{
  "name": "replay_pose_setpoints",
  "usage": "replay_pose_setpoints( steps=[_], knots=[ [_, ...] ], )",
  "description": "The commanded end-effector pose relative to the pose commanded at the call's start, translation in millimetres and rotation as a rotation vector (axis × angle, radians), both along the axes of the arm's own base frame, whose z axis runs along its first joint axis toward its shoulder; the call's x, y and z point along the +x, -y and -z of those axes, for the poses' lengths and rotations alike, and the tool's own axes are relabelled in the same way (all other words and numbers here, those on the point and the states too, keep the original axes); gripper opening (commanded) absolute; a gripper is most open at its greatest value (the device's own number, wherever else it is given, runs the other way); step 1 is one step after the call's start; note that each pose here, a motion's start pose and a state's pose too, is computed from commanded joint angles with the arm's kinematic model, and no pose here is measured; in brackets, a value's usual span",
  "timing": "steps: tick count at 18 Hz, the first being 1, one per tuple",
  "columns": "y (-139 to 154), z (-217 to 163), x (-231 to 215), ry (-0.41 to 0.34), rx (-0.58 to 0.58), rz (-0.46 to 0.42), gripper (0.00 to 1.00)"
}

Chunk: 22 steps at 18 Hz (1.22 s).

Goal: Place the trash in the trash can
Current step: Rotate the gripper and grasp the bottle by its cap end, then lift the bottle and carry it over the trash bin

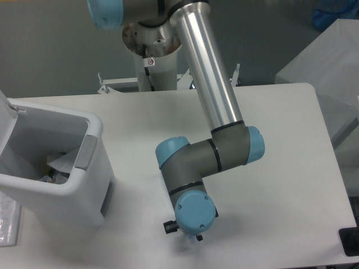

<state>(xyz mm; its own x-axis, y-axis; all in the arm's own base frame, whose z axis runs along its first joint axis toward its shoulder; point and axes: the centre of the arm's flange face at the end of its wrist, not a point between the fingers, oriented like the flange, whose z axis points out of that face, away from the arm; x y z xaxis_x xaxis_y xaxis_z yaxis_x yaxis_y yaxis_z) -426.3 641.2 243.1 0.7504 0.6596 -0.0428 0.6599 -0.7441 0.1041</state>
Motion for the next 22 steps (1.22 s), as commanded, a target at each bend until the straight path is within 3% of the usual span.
replay_pose_setpoints(
  steps=[7, 10, 16, 22],
  knots=[
    [-10.4, -102.4, 17.9, -0.161, 0.197, 0.109, 0.47],
    [-15.8, -160.7, 34.5, -0.213, 0.370, 0.194, 0.47],
    [-17.5, -255.4, 52.7, -0.371, 0.704, 0.254, 0.48],
    [-10.1, -320.5, 81.0, -0.354, 0.876, 0.303, 0.48]
  ],
)
